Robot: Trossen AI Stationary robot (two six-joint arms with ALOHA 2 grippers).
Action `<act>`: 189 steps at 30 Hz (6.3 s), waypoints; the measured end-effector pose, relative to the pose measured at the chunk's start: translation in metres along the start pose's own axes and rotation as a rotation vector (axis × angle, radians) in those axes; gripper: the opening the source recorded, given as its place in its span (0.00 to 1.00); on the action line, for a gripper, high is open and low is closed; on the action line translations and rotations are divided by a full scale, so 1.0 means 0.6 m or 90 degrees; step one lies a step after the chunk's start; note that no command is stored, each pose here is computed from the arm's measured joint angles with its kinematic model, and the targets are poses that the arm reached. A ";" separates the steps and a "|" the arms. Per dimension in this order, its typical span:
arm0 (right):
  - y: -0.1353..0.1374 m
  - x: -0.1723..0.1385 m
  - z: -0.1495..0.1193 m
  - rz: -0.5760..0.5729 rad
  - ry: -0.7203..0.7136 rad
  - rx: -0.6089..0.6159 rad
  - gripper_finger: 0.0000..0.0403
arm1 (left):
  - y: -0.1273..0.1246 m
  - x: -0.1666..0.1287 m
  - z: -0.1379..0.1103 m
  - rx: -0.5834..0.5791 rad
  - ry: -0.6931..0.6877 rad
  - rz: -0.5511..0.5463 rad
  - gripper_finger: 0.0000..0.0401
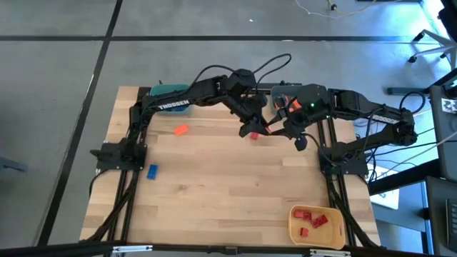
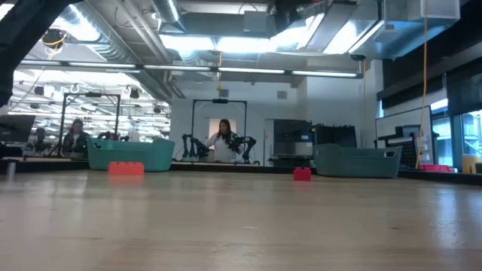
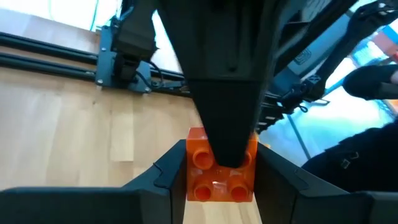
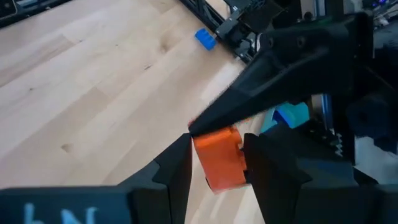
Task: Sort & place blocks by color
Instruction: Put the orange game piece into the blue bin
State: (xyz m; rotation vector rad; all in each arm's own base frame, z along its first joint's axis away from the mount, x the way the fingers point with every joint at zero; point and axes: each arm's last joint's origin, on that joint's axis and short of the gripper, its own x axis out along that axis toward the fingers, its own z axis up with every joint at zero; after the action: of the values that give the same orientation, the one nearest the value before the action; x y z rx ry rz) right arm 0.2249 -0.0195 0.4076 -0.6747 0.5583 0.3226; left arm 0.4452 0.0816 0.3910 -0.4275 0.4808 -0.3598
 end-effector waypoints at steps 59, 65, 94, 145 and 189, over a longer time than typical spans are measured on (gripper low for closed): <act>0.015 0.012 -0.035 0.018 0.202 0.080 0.23 | 0.046 -0.035 0.010 0.034 -0.017 0.056 0.52; 0.007 -0.002 -0.069 -0.081 0.357 0.214 0.23 | 0.066 -0.050 0.013 0.036 -0.030 0.109 0.52; -0.064 0.053 -0.434 -0.343 0.573 0.867 0.23 | 0.062 -0.035 -0.006 0.091 0.019 0.397 0.53; -0.001 -0.109 -0.239 -0.233 0.009 0.672 0.39 | 0.038 -0.075 -0.135 -0.268 0.425 0.690 0.53; 0.029 -0.060 -0.093 0.006 -0.259 0.353 0.39 | 0.149 -0.192 -0.461 -0.339 0.457 0.722 0.53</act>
State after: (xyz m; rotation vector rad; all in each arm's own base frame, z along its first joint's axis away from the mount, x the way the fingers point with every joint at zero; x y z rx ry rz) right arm 0.1665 -0.0474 0.3837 -0.0624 0.2400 0.2853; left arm 0.2290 0.1216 0.1687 -0.4619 1.4338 0.7709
